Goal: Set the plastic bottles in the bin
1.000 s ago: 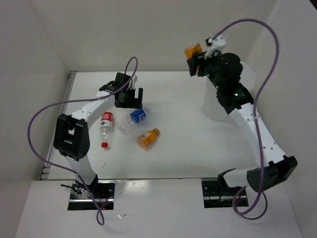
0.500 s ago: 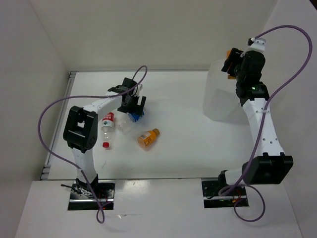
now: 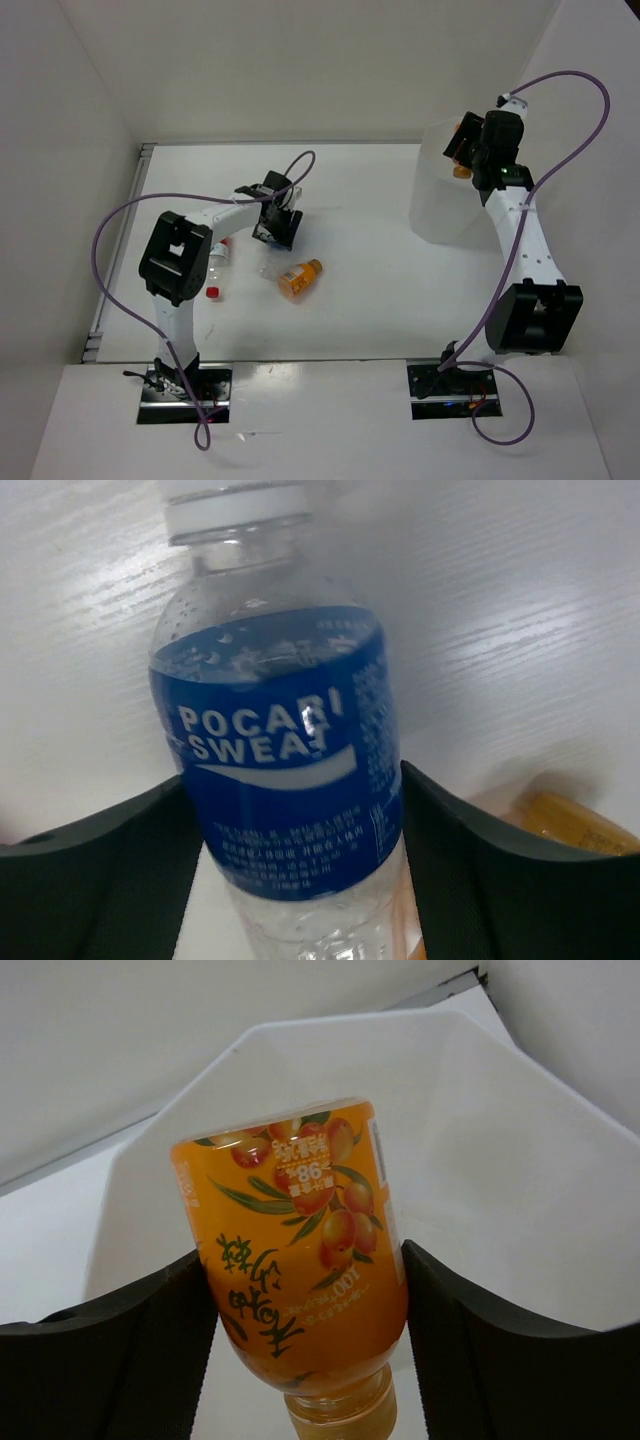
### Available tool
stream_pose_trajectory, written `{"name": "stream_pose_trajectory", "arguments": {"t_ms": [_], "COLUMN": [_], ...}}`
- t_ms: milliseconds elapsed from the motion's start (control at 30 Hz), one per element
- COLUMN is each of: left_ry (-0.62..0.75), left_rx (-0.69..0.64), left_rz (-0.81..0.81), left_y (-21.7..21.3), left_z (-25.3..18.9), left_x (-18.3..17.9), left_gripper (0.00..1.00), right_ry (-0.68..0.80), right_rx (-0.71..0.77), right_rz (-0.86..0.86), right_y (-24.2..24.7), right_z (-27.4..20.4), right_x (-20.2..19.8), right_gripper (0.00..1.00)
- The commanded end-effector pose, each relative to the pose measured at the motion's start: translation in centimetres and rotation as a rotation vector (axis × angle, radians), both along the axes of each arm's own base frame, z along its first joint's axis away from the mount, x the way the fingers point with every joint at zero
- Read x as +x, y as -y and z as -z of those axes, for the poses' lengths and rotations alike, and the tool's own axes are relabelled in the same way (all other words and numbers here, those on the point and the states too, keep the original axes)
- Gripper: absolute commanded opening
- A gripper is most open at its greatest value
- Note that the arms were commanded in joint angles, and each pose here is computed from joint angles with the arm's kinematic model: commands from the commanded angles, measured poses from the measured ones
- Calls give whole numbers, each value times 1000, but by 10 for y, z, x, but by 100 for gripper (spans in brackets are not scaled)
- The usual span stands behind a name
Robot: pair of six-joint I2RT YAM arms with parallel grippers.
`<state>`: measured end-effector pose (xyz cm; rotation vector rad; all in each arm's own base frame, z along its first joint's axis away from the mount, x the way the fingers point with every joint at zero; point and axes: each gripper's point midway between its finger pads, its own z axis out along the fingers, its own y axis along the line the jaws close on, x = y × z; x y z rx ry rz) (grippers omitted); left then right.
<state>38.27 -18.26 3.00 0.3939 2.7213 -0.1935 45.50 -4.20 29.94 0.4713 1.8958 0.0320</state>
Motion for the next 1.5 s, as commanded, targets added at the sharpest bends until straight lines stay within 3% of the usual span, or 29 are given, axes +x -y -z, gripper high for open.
{"name": "stream_pose_trajectory", "arguments": {"t_ms": [0, 133, 367, 500, 700, 767, 867, 933, 1000, 1033, 1100, 1167, 1267, 1467], "left_ry": [-7, 67, 228, 343, 646, 750, 810, 913, 909, 952, 1030, 1020, 1008, 962], "left_rx": [32, -16, -51, -151, -402, -448, -459, -506, -494, -506, -563, -622, -694, -811], "left_rz": [-11, -41, -76, -28, 135, 177, 236, 235, 249, 255, 237, 223, 241, 243], "left_y": [-6, 3, 5, 25, 96, 126, 167, 188, 211, 216, 220, 222, 227, 230], "left_z": [7, -25, -89, -147, -280, -325, -343, -392, -383, -397, -429, -439, -450, -464], "left_x": [1, 17, 42, 63, 86, 88, 88, 80, 86, 85, 80, 74, 65, 53], "left_gripper": [68, 52, 39, 35, 34, 38, 39, 39, 40, 42, 42, 42, 42, 43], "right_ry": [7, 7, 17, 76, 250, 312, 338, 322, 317, 343, 341, 357, 394, 443], "right_rx": [33, 37, 50, 44, 25, -7, -18, -30, -43, -57, -86, -69, -65, -177], "right_rz": [-10, -20, -52, -54, -49, 14, 60, 79, 63, 25, -233, -533, -781, -1046], "right_y": [-3, -5, -11, -11, -9, 2, 11, 18, 16, 10, -29, -78, -120, -170], "right_z": [3, 4, 0, -27, -102, -129, -143, -140, -141, -149, -137, -136, -129, -101], "right_x": [-1, -3, -7, -8, -33, -48, -62, -64, -67, -68, -65, -72, -80, -101], "right_gripper": [75, 82, 89, 91, 94, 94, 95, 95, 95, 95, 96, 99, 99, 99]}}
